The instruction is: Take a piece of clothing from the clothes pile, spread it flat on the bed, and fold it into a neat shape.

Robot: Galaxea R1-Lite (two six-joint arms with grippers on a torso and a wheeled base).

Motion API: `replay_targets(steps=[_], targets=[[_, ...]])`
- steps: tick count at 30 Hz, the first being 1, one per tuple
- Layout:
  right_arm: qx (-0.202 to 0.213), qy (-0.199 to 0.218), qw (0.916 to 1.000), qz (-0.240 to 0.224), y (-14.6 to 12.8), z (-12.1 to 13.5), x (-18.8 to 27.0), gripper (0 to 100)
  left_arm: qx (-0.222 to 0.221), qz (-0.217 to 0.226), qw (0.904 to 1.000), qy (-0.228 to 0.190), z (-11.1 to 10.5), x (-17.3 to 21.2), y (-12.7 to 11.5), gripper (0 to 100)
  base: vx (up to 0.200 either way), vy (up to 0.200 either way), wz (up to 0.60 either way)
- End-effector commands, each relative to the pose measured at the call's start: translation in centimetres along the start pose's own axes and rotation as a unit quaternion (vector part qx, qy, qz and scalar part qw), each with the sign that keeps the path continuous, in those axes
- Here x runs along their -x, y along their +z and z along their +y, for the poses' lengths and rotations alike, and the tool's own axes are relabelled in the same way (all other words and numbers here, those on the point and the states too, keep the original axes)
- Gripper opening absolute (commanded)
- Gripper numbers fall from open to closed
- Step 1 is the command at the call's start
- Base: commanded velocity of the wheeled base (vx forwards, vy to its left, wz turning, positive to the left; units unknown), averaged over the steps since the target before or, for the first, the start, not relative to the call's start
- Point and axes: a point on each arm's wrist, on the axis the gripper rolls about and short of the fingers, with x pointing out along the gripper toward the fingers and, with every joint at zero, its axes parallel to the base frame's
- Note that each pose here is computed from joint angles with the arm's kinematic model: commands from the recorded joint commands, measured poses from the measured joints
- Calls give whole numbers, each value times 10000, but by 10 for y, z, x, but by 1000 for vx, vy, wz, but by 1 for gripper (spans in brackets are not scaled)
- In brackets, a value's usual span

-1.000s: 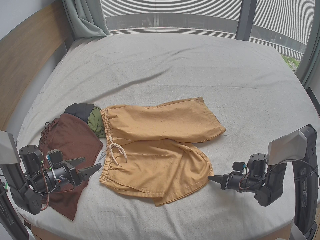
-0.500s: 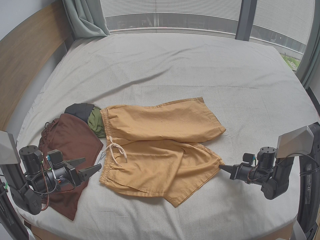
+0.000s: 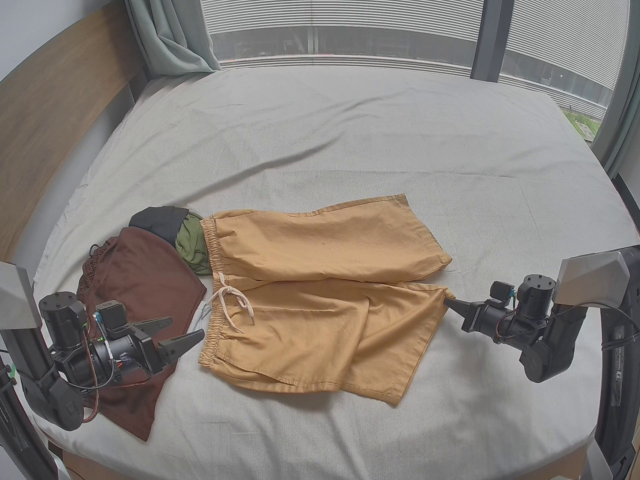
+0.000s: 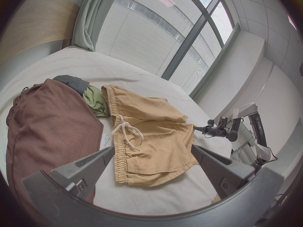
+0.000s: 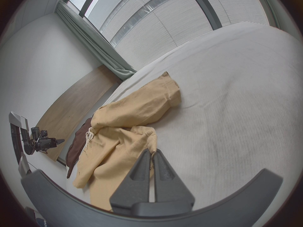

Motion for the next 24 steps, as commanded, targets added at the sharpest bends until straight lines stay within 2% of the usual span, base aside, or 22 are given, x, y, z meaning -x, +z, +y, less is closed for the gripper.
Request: replay_targets(steps=[1,24], targets=[[58,3,9999,-112,2,-4,-8,0,14,23,10000,-8,0,-1,-1,100,0,0,0],[218,-18,9984,-517,13,-13,-30,0,10,10,10000,-49,-1,0,0,100,0,0,0]])
